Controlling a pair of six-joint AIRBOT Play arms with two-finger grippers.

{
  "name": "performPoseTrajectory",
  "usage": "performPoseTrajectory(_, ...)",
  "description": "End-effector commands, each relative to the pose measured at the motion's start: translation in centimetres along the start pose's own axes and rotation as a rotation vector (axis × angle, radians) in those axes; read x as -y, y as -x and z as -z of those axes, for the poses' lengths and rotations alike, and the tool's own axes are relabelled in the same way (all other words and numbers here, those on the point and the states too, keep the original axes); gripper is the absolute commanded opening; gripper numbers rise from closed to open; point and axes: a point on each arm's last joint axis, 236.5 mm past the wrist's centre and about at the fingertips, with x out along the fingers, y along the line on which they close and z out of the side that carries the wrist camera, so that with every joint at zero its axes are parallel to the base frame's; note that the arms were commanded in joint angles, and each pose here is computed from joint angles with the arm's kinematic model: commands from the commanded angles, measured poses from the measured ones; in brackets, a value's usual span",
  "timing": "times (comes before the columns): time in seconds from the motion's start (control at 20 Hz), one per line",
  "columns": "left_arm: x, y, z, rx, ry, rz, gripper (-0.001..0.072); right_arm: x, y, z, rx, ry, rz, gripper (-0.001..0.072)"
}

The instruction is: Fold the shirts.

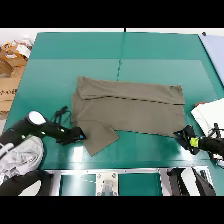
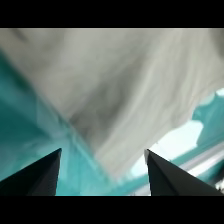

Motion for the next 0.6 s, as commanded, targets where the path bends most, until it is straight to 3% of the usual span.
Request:
performPoseTrajectory(0.0,0.7,-2.5,-1.8,0.143,0.031,0.018,0.0575,1.2,-1.7,1.1,-0.088,-0.095,0.021,0.0372)
performPoseTrajectory(0.1,1.0,-3.0,-3.0,0.182,0.060,0.044,0.0573,1.4,-2.8,0.9,-0.116,-0.159,0.013,0.0372)
performPoseTrajectory(0.15,1.1,-3.0,-3.2,0.191,0.054,0.051,0.0358,1.7,-3.3,0.8,-0.123,-0.176,0.018,0.0372)
performPoseTrajectory(0.2,1.5,-2.9,-3.1,0.182,0.023,0.055,0.0039,2.0,-3.6,0.5,-0.117,-0.177,0.022,0.0372)
performPoseTrajectory(0.5,5.5,-1.1,-3.1,0.111,-0.141,0.108,0.0027,1.0,-3.8,-3.1,0.019,-0.185,-0.030,0.0366)
performPoseTrajectory(0.55,5.9,-0.8,-2.5,0.078,-0.170,0.107,0.0026,0.7,-3.8,-3.6,0.038,-0.171,-0.049,0.0298)
